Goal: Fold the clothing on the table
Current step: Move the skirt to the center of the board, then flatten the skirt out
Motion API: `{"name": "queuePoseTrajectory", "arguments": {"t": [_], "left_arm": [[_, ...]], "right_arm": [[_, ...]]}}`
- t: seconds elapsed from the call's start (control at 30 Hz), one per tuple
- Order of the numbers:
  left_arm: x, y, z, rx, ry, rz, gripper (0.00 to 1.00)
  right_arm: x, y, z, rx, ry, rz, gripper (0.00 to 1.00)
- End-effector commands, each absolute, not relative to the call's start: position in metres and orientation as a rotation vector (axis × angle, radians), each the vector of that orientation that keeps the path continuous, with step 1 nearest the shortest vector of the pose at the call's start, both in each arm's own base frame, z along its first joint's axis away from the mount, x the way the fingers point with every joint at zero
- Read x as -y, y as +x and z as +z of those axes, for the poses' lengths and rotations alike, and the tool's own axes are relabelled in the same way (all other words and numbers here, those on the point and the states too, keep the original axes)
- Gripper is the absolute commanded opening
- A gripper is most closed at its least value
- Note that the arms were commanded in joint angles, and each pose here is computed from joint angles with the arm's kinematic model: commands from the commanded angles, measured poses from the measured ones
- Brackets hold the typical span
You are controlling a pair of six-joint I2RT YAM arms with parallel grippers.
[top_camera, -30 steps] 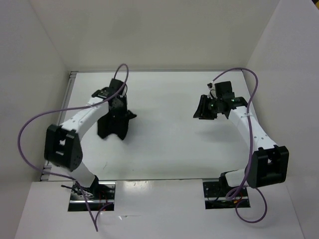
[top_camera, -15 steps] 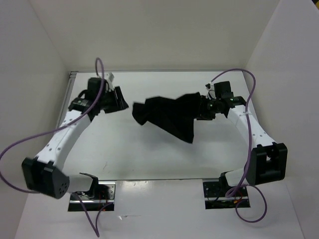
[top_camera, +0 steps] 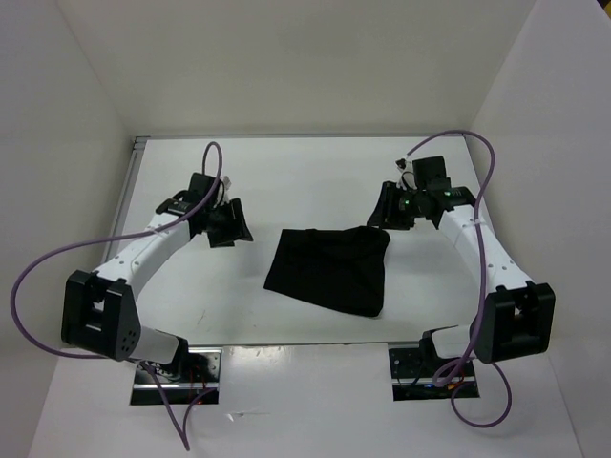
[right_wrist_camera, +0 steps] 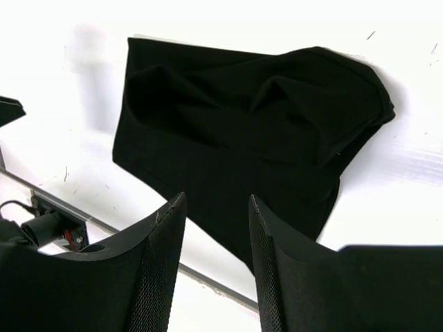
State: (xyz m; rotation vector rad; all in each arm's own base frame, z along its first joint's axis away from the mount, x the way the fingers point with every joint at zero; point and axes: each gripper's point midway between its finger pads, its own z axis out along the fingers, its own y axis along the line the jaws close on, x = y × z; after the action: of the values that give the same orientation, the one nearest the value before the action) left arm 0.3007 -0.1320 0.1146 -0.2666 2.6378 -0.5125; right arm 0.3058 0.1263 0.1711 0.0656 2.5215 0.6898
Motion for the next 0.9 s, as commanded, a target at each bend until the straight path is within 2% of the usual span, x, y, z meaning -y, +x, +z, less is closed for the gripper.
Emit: {"name": "queuePoseTrajectory", "arguments": {"t": [0.0,0.03,0.07,0.1,0.13,0.17,0.2,0.23,0.27,0.3,0.33,0.4,0.53,0.7,0.87], "left_arm": [[0.172,0.311,0.14,-2.549,-0.134,-0.746,0.61],[0.183,0.309,0.138,-2.551,-0.057,-0.794,0.55],[0.192,0.307,0.125,-2.585,-0.004,-0.841,0.28],[0.205,0.308,0.127,-2.583,0.066,-0.913,0.16],[0.216,0.304,0.122,-2.6,0.182,-0.911,0.09],[0.221,0.305,0.117,-2.62,0.242,-0.9,0.07],[0.225,0.302,0.096,-2.703,0.274,-0.883,0.07],[0.236,0.309,0.101,-2.689,0.33,-0.886,0.07],[0.235,0.313,0.087,-2.718,0.335,-0.862,0.12],[0.241,0.313,0.085,-2.722,0.353,-0.865,0.23],[0.245,0.32,0.082,-2.711,0.357,-0.87,0.41],[0.259,0.314,0.089,-2.692,0.401,-0.97,0.46],[0.272,0.315,0.083,-2.703,0.55,-0.975,0.44],[0.294,0.315,0.068,-2.719,0.569,-1.134,0.39],[0.293,0.334,0.085,-2.637,0.595,-1.039,0.47]], "right_arm": [[-0.126,0.301,0.169,-2.511,0.066,0.701,0.47],[-0.127,0.301,0.169,-2.511,0.062,0.712,0.46],[-0.123,0.299,0.166,-2.526,0.077,0.681,0.43],[-0.12,0.301,0.165,-2.527,0.101,0.657,0.39],[-0.11,0.3,0.157,-2.55,0.155,0.582,0.33],[-0.106,0.302,0.156,-2.55,0.167,0.547,0.21],[-0.103,0.3,0.154,-2.563,0.193,0.53,0.18],[-0.102,0.301,0.151,-2.571,0.211,0.521,0.18],[-0.102,0.297,0.146,-2.59,0.216,0.517,0.18],[-0.102,0.295,0.143,-2.608,0.221,0.514,0.22],[-0.103,0.294,0.143,-2.609,0.217,0.528,0.23],[-0.103,0.29,0.14,-2.627,0.234,0.528,0.23],[-0.1,0.288,0.141,-2.615,0.25,0.509,0.24],[-0.099,0.287,0.14,-2.623,0.268,0.499,0.27],[-0.099,0.289,0.143,-2.614,0.266,0.501,0.28]]}}
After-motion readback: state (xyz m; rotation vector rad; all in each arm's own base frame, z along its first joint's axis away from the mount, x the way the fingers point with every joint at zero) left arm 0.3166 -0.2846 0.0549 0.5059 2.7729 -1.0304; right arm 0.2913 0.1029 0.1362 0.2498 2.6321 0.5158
